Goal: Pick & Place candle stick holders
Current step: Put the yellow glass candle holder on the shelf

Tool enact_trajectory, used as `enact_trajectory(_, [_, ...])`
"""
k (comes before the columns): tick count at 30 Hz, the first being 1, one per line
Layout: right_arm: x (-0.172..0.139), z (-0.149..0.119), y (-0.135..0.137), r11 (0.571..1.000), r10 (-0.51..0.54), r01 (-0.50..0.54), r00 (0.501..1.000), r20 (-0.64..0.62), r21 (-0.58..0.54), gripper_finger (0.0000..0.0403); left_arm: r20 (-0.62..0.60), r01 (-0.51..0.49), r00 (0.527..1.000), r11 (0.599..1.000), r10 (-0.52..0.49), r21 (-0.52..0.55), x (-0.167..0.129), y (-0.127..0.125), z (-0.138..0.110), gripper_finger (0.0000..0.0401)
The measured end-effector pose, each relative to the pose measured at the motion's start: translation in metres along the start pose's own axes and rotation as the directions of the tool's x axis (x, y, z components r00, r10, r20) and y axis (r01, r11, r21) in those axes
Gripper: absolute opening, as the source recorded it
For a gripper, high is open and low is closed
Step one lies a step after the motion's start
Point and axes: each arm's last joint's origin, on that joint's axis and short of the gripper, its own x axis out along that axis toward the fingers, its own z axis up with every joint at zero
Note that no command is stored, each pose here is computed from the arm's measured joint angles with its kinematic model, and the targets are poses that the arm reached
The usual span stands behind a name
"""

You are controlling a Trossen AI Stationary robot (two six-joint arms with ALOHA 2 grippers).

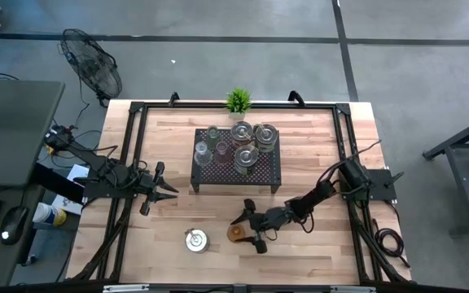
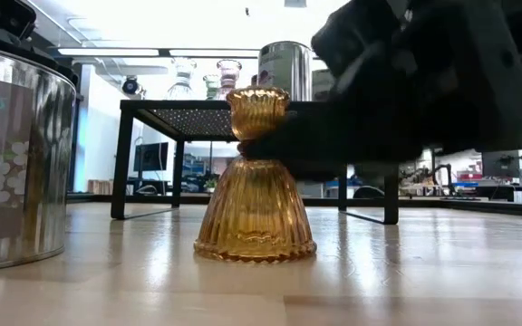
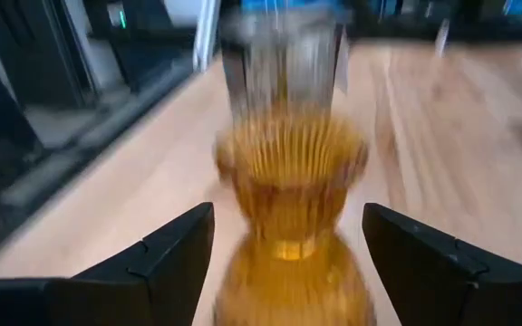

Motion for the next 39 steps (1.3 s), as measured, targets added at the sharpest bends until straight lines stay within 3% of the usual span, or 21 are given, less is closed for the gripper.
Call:
enact_trajectory(3, [-0.0036,0.0040,0.0000,1.000,0.012,-0.013,0.997,0.072,0.009,0.0275,0.000,0.000,1.000,1.000,0.000,0.000,0.0000,0.0000,0.0000,0.0073])
enact_trajectory(16, [-0.0032,0.0032,0.0003,1.000,0.017,-0.016,0.998,0.060,-0.019,0.0274,0.000,0.000,1.000,1.000,0.000,0.000,0.0000,0.0000,0.0000,0.0073])
enact_trajectory(30, [-0.0029,-0.0003,-0.0004,1.000,0.005,-0.004,1.000,0.026,-0.031,0.0191,0.000,0.000,1.000,1.000,0.000,0.000,0.0000,0.0000,0.0000,0.0073])
enact_trajectory(39, [-0.0028,0.0024,0.0000,1.000,0.009,-0.007,0.999,0.052,-0.030,0.0174,0.000,0.000,1.000,1.000,0.000,0.000,0.0000,0.0000,0.0000,0.0073])
